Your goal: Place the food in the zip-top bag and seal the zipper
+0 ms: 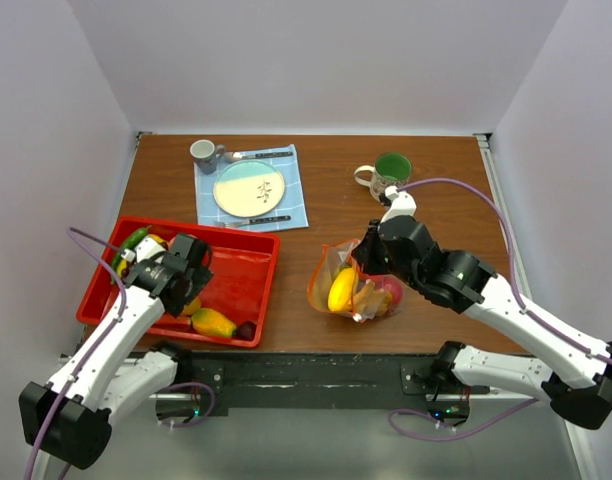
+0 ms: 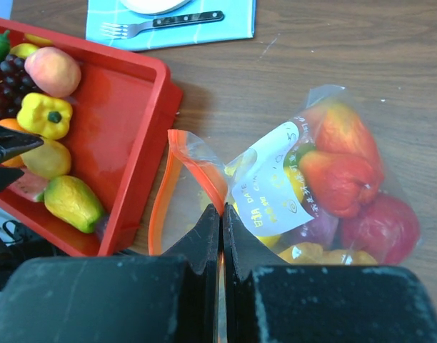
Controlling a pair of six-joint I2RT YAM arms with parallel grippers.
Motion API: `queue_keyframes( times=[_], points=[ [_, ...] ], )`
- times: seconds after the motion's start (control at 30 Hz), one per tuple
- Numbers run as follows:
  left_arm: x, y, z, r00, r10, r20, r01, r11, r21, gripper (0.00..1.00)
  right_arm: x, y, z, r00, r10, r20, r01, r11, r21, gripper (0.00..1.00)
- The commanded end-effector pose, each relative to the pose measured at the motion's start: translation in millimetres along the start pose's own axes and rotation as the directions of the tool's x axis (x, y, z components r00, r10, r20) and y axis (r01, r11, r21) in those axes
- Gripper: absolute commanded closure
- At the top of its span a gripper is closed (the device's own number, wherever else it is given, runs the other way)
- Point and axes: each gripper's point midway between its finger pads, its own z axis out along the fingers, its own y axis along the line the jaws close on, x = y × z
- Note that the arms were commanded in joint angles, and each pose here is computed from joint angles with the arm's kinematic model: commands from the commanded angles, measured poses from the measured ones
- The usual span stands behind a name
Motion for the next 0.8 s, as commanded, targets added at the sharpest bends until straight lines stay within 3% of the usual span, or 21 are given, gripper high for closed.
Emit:
queue_keyframes(
  times=[0.0,0.53,0.77],
  points=[
    [-5.6,11.3,8.4,0.994,-0.091,0.054,0.095,0.993,-0.072,0.21,-7.0,10.9,0.6,0.999,0.004,0.032,-0.003,0.999,-0.053,1.0],
    [11.0,25.9,54.0,0.997,-0.06,0.058,0.071,0.975,-0.21,0.21,1.7,-3.6,2.5,0.999,-0.006,0.039,0.006,1.0,-0.016,1.0],
    [5.1,14.1,53.3,0.997,-0.046,0.065,0.057,0.982,-0.179,0.56,0.2,-8.3,1.1,0.999,-0.014,0.045,0.014,1.0,0.0,1.0]
  ],
)
